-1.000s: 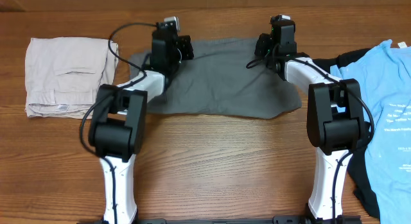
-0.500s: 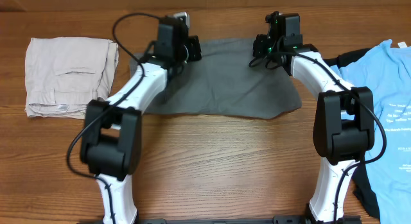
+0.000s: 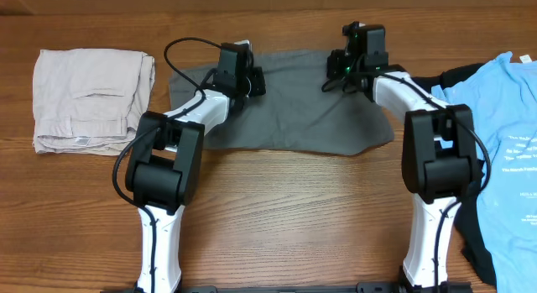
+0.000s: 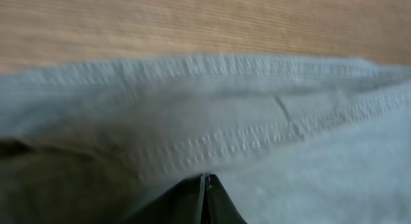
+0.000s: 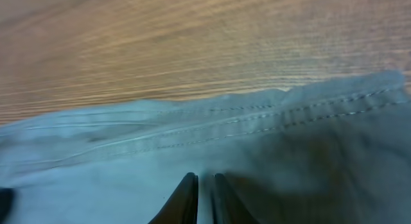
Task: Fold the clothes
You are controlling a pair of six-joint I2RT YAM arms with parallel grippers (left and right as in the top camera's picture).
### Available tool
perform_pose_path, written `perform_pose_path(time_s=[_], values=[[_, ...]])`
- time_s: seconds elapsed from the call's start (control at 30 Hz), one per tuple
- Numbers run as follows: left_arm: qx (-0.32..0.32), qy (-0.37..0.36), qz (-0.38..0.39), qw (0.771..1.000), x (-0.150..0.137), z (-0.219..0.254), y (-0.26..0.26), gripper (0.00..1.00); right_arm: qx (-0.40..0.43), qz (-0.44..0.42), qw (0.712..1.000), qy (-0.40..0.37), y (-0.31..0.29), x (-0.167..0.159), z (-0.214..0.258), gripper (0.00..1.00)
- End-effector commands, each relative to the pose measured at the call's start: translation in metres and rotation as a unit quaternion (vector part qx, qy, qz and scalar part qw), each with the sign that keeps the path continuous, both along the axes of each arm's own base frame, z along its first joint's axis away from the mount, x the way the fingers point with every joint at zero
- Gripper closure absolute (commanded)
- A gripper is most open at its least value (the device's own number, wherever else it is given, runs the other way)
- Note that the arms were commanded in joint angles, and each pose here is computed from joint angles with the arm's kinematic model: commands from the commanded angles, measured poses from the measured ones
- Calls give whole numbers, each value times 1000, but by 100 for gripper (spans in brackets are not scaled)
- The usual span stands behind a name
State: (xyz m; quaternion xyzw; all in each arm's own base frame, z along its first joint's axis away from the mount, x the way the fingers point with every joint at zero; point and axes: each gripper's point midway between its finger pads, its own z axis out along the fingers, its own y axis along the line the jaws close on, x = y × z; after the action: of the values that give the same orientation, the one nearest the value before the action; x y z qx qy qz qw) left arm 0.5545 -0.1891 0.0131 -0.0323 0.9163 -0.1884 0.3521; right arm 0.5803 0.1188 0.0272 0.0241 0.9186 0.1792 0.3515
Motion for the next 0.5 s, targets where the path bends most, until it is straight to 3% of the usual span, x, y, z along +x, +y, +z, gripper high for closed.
perform_pose_path(time_s=[0.0,0.23,0.37,0.47], values=[[34,-26,44,998,14,-2,20,96,-18,-17,1000,-11,-6,10,-11,87],[16,-93,44,995,34,22,15,94,-14,-18,999,-32,-5,18,-9,80],[16,-149,8,989,33,98,7,94,-9,-17,998,-56,-4,19,33,65],[13,-157,9,987,13,163,13,96,-8,-17,998,-62,-6,8,78,60]])
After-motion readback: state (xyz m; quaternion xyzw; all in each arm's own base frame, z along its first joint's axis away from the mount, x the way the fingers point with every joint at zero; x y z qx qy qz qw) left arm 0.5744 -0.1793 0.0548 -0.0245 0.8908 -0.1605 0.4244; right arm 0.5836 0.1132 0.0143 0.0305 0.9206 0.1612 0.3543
